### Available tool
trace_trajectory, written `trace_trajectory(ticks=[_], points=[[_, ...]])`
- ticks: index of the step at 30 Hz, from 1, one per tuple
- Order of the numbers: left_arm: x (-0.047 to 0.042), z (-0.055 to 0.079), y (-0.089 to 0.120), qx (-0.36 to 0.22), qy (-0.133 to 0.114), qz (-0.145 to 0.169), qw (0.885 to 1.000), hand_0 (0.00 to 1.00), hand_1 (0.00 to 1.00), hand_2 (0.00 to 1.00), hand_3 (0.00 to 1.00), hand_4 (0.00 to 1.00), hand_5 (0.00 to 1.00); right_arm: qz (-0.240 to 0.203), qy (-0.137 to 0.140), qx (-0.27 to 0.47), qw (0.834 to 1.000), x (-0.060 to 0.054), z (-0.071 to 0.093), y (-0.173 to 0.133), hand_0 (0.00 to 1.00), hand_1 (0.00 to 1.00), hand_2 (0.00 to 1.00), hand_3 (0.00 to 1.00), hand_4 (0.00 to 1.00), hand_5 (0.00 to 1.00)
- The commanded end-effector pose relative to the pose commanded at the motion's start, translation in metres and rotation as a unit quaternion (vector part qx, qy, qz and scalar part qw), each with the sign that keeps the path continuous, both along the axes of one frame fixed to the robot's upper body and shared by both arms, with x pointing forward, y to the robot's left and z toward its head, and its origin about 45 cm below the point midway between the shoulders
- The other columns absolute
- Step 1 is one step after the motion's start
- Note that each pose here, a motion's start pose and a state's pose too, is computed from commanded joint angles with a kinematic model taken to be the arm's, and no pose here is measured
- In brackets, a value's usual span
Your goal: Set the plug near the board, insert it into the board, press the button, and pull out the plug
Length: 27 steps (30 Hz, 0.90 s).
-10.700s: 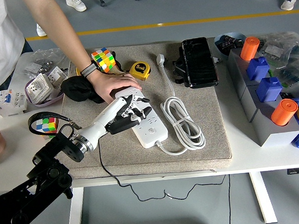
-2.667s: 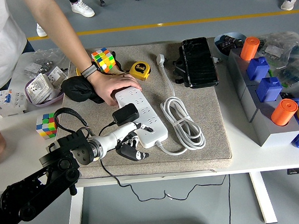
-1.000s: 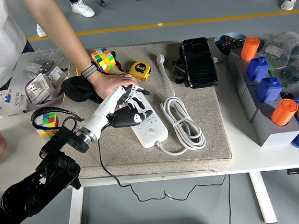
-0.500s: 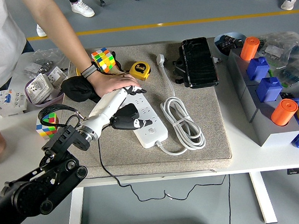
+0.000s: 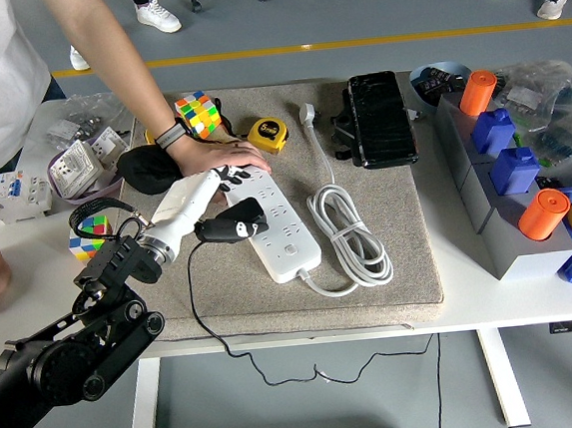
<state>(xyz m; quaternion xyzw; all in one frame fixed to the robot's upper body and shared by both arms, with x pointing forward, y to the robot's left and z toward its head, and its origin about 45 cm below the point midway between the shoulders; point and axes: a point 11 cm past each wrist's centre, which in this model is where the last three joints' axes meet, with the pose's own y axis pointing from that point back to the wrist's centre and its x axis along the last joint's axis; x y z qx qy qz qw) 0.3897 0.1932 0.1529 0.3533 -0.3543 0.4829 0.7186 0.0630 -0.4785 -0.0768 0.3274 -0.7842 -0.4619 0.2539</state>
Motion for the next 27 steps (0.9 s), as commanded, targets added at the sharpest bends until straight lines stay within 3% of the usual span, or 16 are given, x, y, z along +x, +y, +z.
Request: trace_trajectory(ticks=[11, 13, 23, 24, 27], points=[[-0.0013, -0.010, -0.002, 0.019, 0.007, -0.003, 1.000, 0.496, 0.540, 0.602, 0.660, 0.998, 0.376, 0.000, -0.002, 0.000, 1.000, 0.002, 0.000, 0.001, 0.594, 0.646, 0.575, 0.491, 0.776, 0.486], [-0.0017, -0.011, -0.002, 0.018, 0.009, -0.002, 1.000, 0.448, 0.525, 0.576, 0.631, 0.998, 0.367, 0.000, -0.002, 0.000, 1.000, 0.002, 0.000, 0.001, 0.594, 0.646, 0.574, 0.491, 0.776, 0.485], [0.0013, -0.012, -0.005, 0.013, -0.001, 0.001, 1.000, 0.411, 0.494, 0.559, 0.589, 0.994, 0.345, -0.001, -0.003, 0.000, 1.000, 0.002, 0.000, 0.001, 0.594, 0.646, 0.574, 0.491, 0.776, 0.484], [0.0018, -0.012, -0.005, 0.011, -0.002, 0.002, 1.000, 0.367, 0.473, 0.538, 0.561, 0.878, 0.272, -0.001, -0.004, 0.000, 1.000, 0.003, 0.000, 0.001, 0.595, 0.645, 0.574, 0.491, 0.775, 0.484], [0.0038, -0.011, -0.004, 0.016, -0.006, 0.002, 1.000, 0.367, 0.473, 0.538, 0.561, 0.878, 0.272, 0.000, -0.006, -0.001, 1.000, 0.005, 0.001, 0.000, 0.595, 0.645, 0.574, 0.491, 0.775, 0.484]])
